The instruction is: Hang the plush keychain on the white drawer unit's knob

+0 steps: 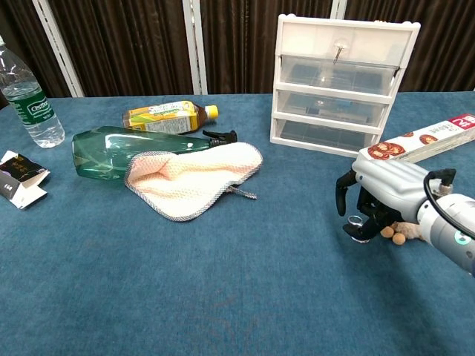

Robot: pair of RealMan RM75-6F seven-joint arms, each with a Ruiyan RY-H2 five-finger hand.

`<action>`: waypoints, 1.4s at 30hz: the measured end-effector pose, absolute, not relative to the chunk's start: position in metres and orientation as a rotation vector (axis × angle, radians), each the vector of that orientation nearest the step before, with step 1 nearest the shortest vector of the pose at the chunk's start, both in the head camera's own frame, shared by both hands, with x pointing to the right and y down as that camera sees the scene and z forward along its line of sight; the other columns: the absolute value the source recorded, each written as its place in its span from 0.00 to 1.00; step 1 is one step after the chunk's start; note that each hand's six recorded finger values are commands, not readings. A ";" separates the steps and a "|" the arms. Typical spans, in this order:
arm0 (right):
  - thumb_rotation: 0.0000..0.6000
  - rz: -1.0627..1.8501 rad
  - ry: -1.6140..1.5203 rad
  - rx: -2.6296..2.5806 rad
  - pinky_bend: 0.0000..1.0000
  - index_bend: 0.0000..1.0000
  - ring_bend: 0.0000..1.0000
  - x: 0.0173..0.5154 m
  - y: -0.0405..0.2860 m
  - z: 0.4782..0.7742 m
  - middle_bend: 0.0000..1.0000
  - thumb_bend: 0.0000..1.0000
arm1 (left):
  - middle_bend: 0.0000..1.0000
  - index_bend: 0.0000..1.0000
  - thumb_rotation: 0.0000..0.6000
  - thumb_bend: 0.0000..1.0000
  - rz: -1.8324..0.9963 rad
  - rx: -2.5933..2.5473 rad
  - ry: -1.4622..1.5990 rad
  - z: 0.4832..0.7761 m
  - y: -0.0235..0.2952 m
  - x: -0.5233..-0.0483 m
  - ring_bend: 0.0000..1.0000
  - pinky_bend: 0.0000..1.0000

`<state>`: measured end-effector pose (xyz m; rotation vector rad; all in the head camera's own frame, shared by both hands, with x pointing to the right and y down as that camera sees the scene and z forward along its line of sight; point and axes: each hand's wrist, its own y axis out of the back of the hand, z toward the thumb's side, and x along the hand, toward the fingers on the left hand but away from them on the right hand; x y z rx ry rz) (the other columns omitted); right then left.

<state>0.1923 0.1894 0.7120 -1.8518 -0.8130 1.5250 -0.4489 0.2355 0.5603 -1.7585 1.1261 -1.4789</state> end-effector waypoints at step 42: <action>1.00 1.653 -0.773 -1.804 0.92 0.55 1.00 0.214 0.192 0.741 1.00 0.36 | 0.00 0.00 1.00 0.10 -1.475 -1.771 1.139 0.560 0.235 -0.448 0.00 0.00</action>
